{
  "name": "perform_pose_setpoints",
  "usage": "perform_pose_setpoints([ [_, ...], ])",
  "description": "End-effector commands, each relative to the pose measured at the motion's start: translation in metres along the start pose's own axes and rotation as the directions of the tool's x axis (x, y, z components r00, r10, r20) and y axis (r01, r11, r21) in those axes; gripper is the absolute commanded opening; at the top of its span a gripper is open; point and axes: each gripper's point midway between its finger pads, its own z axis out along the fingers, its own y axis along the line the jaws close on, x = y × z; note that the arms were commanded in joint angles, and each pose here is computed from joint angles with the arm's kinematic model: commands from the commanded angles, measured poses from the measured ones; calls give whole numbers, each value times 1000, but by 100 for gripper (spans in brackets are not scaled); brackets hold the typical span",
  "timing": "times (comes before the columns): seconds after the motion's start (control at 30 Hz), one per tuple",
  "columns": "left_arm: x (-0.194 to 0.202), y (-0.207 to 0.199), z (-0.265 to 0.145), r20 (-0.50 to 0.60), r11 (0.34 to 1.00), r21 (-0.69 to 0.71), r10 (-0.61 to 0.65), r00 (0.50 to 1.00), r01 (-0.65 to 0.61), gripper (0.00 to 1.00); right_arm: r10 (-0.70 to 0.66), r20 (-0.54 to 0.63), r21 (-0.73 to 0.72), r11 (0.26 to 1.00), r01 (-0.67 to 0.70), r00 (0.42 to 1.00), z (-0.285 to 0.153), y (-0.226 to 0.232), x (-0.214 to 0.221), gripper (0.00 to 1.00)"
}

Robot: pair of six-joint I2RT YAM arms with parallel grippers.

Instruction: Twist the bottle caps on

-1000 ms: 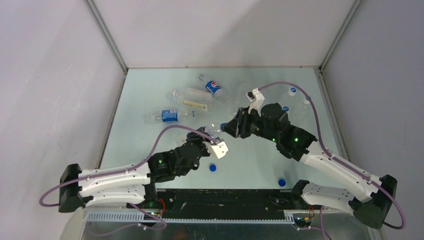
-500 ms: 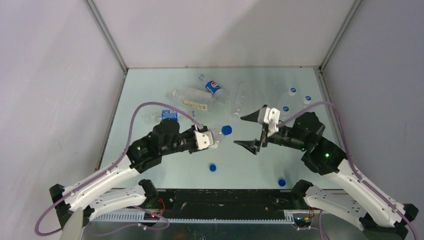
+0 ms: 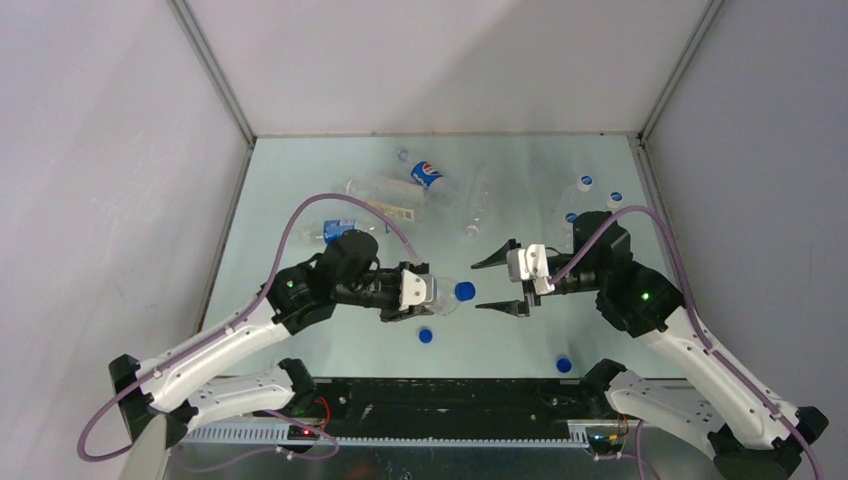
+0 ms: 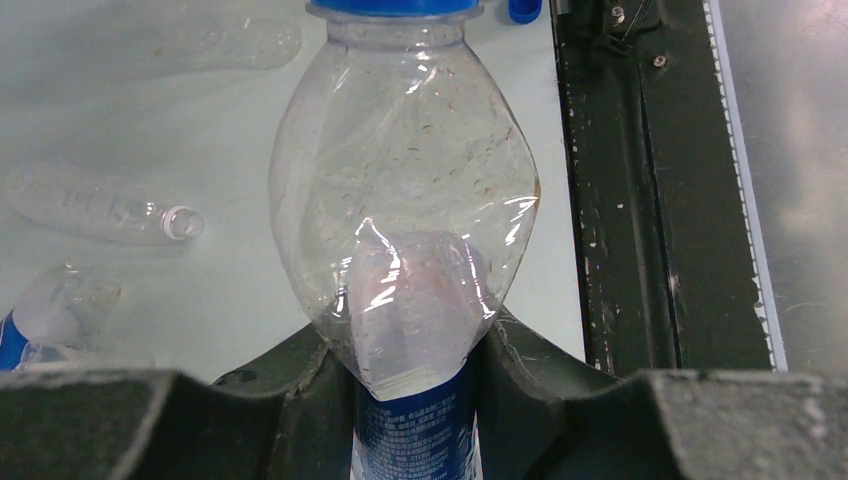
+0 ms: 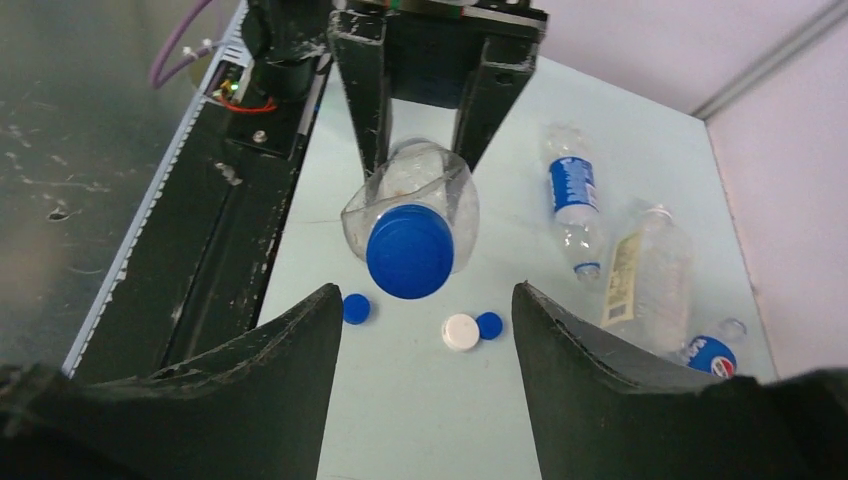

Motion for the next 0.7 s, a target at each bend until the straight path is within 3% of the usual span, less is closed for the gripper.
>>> perform_pose_setpoints([
  [0.0, -23, 1, -4, 63, 999, 25, 21, 998, -23, 13, -49, 80, -80, 995, 56, 996, -1, 8, -25, 63],
  [0.67, -31, 2, -1, 83, 999, 39, 17, 996, -20, 13, 15, 78, -114, 993, -6, 997, 7, 7, -21, 40],
])
